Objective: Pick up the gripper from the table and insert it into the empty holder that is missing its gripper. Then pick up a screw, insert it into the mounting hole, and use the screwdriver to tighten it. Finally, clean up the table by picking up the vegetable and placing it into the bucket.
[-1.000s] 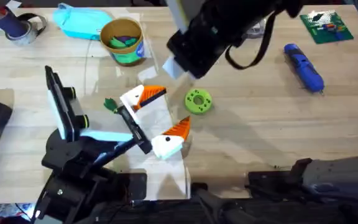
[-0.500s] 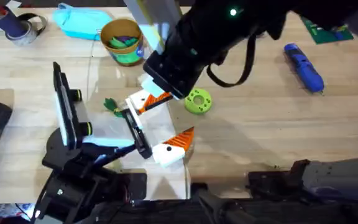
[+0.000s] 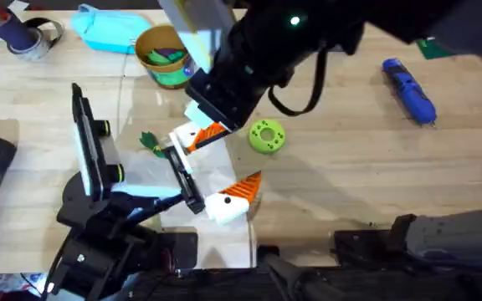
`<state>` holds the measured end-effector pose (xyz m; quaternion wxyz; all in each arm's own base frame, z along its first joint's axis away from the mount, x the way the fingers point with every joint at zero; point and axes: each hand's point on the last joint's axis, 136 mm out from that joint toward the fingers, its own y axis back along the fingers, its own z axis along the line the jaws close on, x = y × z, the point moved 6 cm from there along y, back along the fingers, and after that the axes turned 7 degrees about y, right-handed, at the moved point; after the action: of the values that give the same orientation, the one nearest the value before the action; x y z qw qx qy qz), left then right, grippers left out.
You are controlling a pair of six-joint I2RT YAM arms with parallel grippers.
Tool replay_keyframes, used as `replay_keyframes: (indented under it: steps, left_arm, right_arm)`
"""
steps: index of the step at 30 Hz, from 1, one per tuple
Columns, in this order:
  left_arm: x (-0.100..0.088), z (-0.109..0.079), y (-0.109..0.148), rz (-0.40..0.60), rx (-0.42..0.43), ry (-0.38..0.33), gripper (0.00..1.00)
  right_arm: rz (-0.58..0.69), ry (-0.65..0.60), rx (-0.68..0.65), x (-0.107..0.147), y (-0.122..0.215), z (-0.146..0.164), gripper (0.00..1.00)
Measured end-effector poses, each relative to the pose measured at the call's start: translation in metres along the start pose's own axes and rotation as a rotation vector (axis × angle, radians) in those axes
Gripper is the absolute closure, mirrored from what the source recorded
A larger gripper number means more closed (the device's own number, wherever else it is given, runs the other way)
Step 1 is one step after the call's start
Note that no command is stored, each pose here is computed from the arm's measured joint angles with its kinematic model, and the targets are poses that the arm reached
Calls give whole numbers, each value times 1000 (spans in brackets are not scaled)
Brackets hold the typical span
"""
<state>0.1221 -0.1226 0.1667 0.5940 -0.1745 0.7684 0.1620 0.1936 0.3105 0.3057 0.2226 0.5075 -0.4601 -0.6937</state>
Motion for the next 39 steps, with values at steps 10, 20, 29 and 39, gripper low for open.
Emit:
replay_keyframes:
  steps: [10,20,29,39]
  left_arm:
    - [0,0,0,0,0,0,10]
    - [0,0,0,0,0,0,10]
    - [0,0,0,0,0,0,10]
    - [0,0,0,0,0,0,10]
  right_arm:
    - [55,-2,-12,1,-22,1,994]
    - [53,39,-54,0,-23,11,995]
    - [52,48,-58,0,-23,12,995]
    - [88,42,-62,2,-35,10,995]
